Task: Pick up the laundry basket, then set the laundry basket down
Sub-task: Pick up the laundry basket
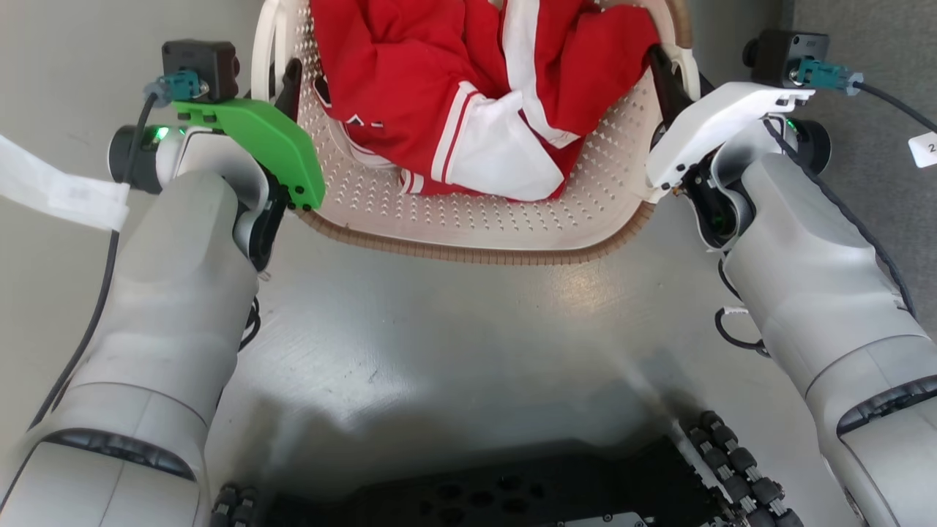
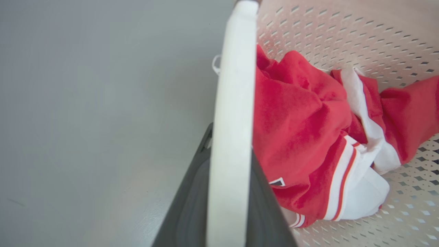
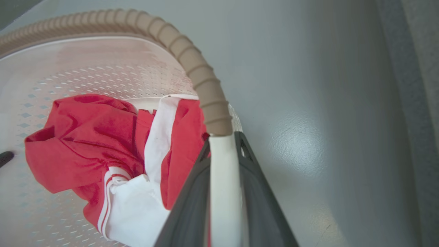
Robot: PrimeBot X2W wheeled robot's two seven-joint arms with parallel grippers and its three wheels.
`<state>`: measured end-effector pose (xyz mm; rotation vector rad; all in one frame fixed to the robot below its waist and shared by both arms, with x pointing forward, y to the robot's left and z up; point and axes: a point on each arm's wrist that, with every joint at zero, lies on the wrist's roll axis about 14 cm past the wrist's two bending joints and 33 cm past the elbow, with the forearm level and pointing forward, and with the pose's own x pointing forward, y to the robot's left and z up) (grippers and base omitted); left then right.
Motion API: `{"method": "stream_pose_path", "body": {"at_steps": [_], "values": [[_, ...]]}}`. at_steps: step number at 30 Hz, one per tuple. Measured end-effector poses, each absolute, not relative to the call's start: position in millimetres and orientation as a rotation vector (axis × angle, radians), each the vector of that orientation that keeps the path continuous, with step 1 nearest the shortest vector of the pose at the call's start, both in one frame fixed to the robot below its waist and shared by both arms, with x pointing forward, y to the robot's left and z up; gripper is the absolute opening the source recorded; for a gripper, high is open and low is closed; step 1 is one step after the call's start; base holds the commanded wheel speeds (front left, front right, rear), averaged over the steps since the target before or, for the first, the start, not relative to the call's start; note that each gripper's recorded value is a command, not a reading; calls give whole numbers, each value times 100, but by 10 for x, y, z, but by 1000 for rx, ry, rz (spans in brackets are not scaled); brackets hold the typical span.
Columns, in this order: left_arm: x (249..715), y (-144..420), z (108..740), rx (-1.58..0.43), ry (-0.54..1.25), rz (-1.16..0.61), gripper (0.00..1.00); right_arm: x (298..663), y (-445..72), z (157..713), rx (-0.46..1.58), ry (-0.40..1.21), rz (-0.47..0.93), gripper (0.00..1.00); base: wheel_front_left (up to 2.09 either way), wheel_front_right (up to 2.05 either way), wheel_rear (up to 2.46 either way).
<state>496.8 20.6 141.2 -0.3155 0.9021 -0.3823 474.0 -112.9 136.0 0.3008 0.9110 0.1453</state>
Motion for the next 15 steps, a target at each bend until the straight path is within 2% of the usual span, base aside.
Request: {"method": "stream_pose_path", "body": {"at_steps": [15], "values": [[4788,231,1771,-302,903,-388,0,4661,-1095,1761,305,883,157,0,0,0,0]]}}
